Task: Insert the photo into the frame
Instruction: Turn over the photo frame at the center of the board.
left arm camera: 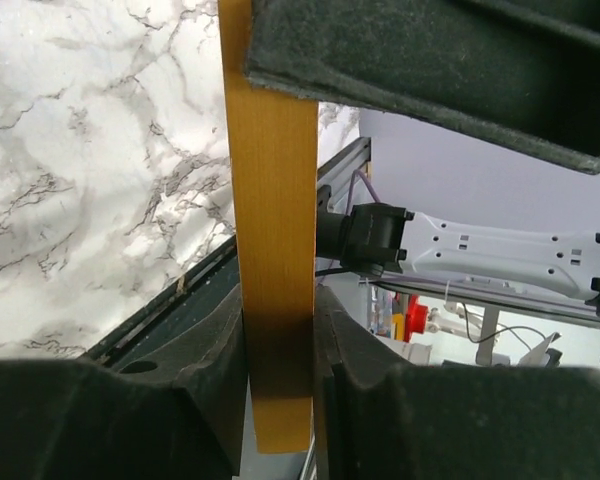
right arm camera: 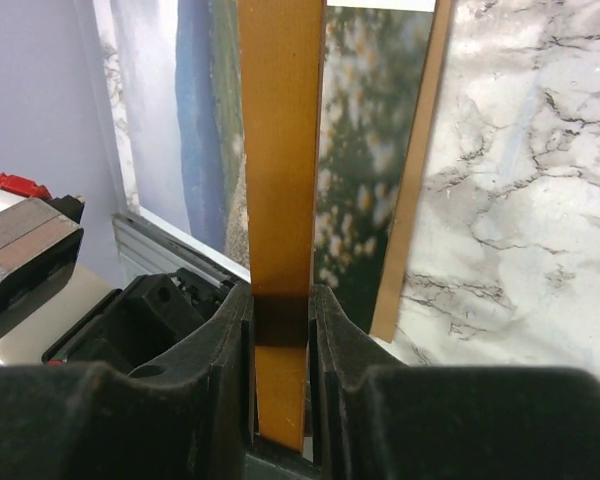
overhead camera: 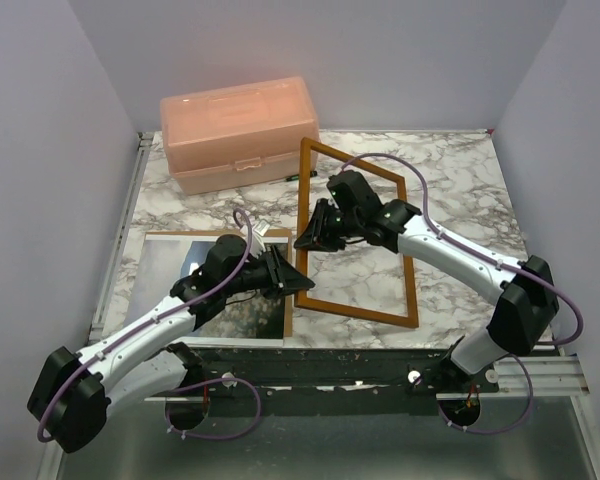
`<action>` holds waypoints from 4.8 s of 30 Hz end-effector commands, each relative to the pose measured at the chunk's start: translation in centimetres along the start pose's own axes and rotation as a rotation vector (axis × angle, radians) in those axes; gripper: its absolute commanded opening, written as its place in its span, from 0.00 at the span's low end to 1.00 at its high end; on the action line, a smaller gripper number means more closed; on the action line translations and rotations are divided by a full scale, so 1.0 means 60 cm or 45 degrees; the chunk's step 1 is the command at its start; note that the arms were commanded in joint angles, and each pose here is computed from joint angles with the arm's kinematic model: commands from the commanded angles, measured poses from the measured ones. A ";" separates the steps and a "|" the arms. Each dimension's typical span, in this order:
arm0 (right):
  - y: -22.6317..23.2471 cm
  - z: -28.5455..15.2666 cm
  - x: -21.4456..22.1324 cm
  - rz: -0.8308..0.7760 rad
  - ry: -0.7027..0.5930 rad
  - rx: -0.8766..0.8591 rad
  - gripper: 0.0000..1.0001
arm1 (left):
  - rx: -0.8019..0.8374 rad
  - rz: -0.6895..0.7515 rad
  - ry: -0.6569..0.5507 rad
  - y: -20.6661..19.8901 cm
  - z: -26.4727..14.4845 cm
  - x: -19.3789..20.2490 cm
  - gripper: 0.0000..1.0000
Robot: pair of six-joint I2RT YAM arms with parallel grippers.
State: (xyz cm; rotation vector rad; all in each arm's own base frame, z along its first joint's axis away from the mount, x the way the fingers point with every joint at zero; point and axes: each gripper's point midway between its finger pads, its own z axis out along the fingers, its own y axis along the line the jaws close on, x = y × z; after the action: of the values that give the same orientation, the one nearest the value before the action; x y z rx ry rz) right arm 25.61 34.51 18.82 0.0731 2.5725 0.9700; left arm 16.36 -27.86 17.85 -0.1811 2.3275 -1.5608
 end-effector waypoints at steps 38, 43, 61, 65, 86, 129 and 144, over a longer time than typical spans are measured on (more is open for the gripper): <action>0.024 -0.164 -0.071 -0.179 -0.274 0.105 1.00 | -0.599 0.375 -0.322 -0.116 -0.232 -0.076 0.00; 0.016 -0.161 -0.070 -0.178 -0.273 0.124 1.00 | -0.690 0.413 -0.367 -0.111 -0.249 -0.083 0.00; -0.002 -0.173 -0.085 -0.128 -0.291 0.117 1.00 | -0.848 0.611 -0.427 -0.137 -0.247 -0.100 0.00; -0.005 -0.182 -0.088 -0.115 -0.284 0.095 1.00 | -0.862 0.637 -0.398 -0.147 -0.224 -0.089 0.00; -0.017 -0.275 -0.121 -0.070 -0.408 0.083 1.00 | -1.071 0.784 -0.230 -0.185 -0.125 -0.030 0.00; -0.089 -0.274 -0.149 -0.095 -0.505 0.288 0.79 | -0.243 0.741 0.136 -0.299 -0.030 0.093 0.84; -0.184 -0.261 -0.135 -0.207 -0.500 0.563 0.41 | -0.671 0.407 0.096 0.042 -0.049 0.032 0.75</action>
State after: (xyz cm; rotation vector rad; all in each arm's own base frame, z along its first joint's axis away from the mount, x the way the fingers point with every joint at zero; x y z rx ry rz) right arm 28.03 16.61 25.78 0.1613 2.3549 0.3815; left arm 13.64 -25.72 19.86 0.1667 2.5456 -0.8230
